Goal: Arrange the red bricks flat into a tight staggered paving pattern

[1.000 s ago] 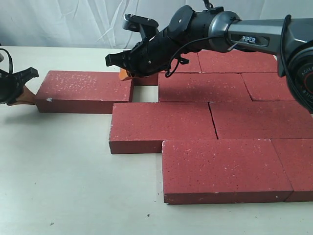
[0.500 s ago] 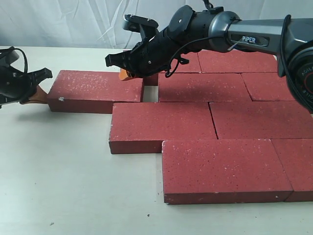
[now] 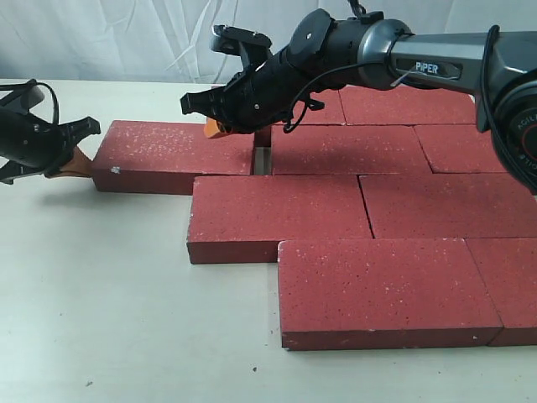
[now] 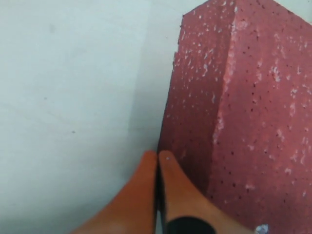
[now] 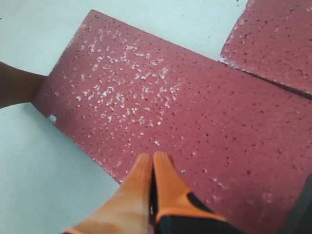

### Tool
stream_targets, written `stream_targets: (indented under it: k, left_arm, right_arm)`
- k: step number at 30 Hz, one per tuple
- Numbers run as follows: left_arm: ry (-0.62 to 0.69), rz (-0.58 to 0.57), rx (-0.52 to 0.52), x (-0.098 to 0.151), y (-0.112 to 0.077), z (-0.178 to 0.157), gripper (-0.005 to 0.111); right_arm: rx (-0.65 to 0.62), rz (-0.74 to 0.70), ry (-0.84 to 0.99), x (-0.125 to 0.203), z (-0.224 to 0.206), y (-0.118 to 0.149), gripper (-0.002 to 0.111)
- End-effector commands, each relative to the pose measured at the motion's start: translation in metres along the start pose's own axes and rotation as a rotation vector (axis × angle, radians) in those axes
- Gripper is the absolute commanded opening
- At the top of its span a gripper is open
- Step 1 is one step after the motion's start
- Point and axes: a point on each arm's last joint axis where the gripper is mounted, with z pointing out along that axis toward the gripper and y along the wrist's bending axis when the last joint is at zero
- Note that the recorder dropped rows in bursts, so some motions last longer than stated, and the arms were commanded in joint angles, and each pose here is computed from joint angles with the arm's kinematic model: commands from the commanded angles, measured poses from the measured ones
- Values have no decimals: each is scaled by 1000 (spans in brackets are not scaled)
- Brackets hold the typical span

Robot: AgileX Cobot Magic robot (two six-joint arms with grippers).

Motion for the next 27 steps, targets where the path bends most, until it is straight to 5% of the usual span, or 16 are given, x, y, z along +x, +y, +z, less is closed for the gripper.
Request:
stream_targets:
  k: [1,27]
  left_arm:
    - [3,25,7,3,-12,7,0]
    - [89,1,83,12,-23,9,0]
  right_arm:
    - [8,-12,-12,-4,-5,-2,-1]
    - [10,-13,-14,-4,-5,-2,-1]
